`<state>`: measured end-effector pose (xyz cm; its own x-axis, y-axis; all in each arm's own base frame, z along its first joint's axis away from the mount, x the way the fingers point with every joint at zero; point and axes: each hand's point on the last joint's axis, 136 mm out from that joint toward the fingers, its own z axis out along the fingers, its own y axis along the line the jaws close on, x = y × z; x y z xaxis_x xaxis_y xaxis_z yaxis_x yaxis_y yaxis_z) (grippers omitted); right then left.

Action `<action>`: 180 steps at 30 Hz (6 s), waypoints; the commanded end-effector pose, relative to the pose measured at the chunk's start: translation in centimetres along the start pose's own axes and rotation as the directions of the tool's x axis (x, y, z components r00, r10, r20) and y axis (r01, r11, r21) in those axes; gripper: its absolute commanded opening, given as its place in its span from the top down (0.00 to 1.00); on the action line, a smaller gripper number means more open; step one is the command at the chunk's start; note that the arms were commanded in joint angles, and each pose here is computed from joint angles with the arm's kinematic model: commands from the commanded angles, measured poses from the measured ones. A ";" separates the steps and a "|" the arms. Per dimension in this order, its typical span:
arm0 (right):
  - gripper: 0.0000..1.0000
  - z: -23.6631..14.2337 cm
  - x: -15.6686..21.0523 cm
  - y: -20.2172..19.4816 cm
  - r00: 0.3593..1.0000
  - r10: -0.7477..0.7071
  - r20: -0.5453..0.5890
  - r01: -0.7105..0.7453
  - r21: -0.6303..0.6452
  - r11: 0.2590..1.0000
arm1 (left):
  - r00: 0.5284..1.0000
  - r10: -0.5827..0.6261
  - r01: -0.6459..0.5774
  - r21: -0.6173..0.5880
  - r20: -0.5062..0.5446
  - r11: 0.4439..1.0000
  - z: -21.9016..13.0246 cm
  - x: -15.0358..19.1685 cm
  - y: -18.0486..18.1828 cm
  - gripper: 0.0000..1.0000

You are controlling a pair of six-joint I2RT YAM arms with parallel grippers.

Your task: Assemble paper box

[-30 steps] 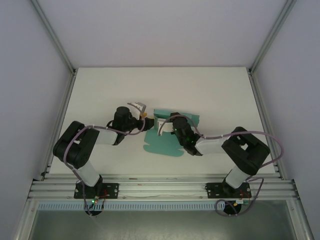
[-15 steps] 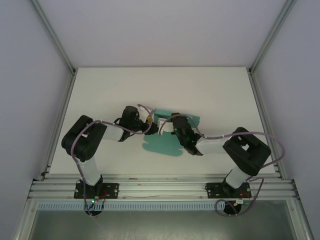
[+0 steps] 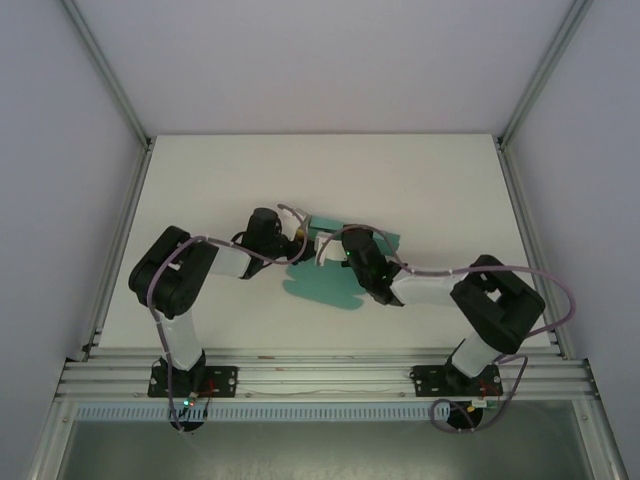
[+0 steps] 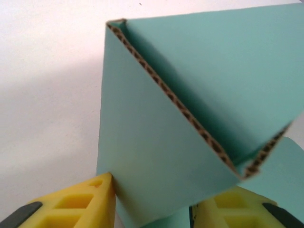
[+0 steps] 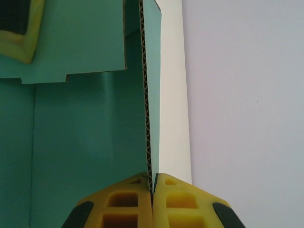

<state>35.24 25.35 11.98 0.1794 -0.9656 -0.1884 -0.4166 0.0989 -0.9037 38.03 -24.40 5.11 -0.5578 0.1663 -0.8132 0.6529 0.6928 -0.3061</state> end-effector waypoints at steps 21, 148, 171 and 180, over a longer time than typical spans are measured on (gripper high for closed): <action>0.64 -0.5 -1.6 2.7 0.965 0.261 0.006 -0.253 -0.216 0.943 | 0.993 0.049 -0.008 -0.356 0.106 0.935 1.4 -4.6 3.3 1.00; 1.00 -4.3 3.7 -0.3 0.279 0.850 -0.446 -0.849 -0.528 0.001 | 0.941 -0.337 0.312 -0.493 0.041 0.812 -0.7 -1.3 6.1 1.00; 0.27 -4.4 5.5 -6.3 0.141 0.942 -0.304 -0.957 -0.287 0.051 | 0.949 -0.275 0.312 -0.615 0.157 0.724 -4.5 -3.9 5.4 1.00; 0.00 -5.2 7.9 -13.7 -0.043 0.991 -0.125 -0.988 -0.142 -0.061 | 0.957 -0.248 0.286 -0.643 0.151 0.711 -5.4 -3.5 5.6 1.00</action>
<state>35.82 16.17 22.94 -0.5603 0.0334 -0.8276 -0.3541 0.8936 0.2758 41.02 -17.80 8.11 -0.6454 -0.1318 -0.7524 -0.0209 0.9877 -0.1551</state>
